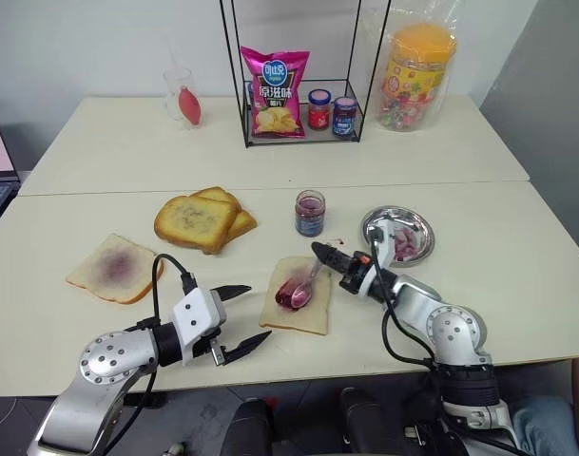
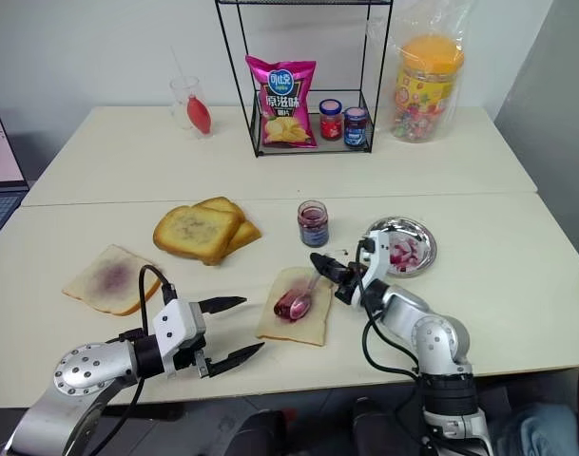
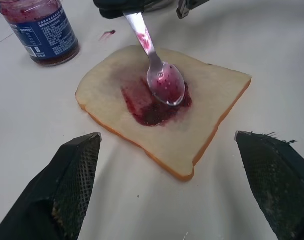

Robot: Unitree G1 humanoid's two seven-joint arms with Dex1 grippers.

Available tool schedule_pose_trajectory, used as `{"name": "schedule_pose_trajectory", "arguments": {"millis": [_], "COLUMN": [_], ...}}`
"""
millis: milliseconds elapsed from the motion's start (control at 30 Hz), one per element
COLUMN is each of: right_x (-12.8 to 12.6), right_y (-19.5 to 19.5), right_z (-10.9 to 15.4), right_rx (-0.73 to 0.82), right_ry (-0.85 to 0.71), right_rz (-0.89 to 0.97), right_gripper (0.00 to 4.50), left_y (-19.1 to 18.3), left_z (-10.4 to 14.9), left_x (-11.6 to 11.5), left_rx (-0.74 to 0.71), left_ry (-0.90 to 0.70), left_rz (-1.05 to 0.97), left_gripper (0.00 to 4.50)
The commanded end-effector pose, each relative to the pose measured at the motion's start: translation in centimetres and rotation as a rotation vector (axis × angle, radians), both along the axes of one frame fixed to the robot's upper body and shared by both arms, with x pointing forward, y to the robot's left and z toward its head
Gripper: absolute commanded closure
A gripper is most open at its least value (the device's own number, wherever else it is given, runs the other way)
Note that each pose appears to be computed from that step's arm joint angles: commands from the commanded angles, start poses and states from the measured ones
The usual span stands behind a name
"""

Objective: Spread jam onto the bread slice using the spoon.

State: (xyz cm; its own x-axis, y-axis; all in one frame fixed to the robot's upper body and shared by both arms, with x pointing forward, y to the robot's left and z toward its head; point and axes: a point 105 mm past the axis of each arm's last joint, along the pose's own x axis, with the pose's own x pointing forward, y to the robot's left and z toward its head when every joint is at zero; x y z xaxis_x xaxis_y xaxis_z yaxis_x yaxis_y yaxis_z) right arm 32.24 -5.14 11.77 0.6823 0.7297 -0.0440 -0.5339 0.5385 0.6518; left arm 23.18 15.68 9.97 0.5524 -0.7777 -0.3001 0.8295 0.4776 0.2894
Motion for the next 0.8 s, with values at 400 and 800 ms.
{"name": "schedule_pose_trajectory", "arguments": {"millis": [400, 800], "right_x": [-0.1, 2.5], "right_y": [-2.9, -14.4], "right_z": [7.2, 9.4], "right_rx": [0.154, 0.165], "right_ry": [-0.126, -0.228], "right_rz": [-0.006, -0.516], "right_gripper": [4.50, 4.50], "left_y": [-1.4, -9.5], "left_z": [2.6, 9.4], "left_x": [0.9, 3.9], "left_rx": [-0.002, -0.147], "left_ry": [-0.082, -0.154], "left_rz": [-0.057, -0.240], "left_gripper": [0.00, 0.00]}}
